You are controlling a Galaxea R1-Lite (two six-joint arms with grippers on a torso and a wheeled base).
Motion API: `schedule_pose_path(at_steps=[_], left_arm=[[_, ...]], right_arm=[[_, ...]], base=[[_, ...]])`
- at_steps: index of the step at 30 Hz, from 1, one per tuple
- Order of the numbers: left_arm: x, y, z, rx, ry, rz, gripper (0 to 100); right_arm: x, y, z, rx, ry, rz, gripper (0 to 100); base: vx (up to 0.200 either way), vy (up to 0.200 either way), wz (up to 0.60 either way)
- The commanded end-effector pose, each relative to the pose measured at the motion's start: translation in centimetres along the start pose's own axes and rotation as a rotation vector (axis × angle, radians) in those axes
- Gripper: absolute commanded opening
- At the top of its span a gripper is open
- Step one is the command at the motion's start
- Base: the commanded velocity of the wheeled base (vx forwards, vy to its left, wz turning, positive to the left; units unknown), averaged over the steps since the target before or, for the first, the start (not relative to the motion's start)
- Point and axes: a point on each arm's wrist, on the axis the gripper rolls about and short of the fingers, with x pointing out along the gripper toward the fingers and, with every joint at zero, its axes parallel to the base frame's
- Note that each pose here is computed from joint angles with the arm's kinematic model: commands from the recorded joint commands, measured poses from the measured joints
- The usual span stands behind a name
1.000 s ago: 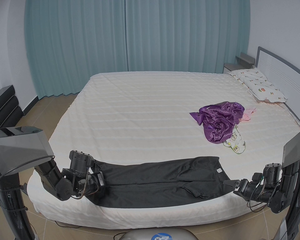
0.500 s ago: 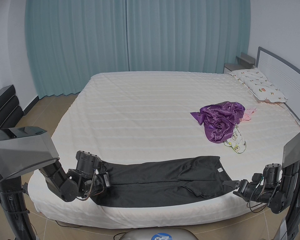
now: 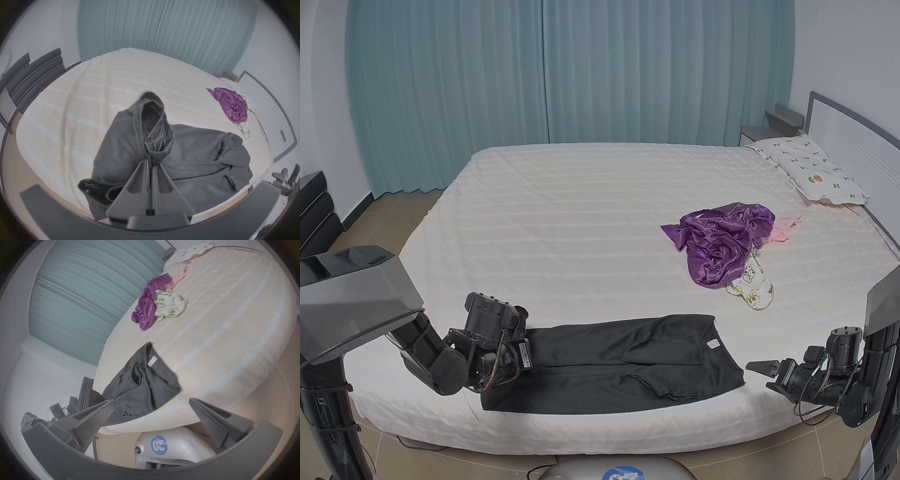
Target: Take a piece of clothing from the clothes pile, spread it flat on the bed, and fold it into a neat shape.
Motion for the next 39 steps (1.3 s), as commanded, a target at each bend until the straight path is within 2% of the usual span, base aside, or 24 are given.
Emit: schedule_pose_path(at_steps=[1,13,30,33,36,39], left_arm=[[-0.1,-0.8,0.3,0.007,-0.001,-0.013,0],[-0.7,-3.9,0.8,-0.022,0.016,-0.035,0],[0.1,-6.5,1.5,-0.063,0.021,-0.066,0],[0.6,-6.8,1.5,-0.081,0.02,-0.069,0],[1.3,-7.9,1.1,-0.137,0.027,-0.085,0],[1.7,-8.2,0.9,-0.147,0.032,-0.086,0]], right_arm=[[-0.1,0.0,0.0,-0.003,-0.006,0.006,100],[-0.1,0.1,0.0,-0.004,-0.005,0.006,100],[0.0,0.2,-0.2,-0.009,0.004,0.011,100],[0.0,0.2,-0.2,-0.009,0.005,0.01,100],[-0.1,0.2,-0.3,-0.008,0.006,0.009,100],[0.0,0.2,-0.3,-0.008,0.007,0.008,100]], base=[[0.0,-0.2,0.0],[0.0,-0.2,0.0],[0.0,-0.2,0.0],[0.0,0.0,0.0],[0.0,0.0,0.0],[0.0,0.0,0.0]])
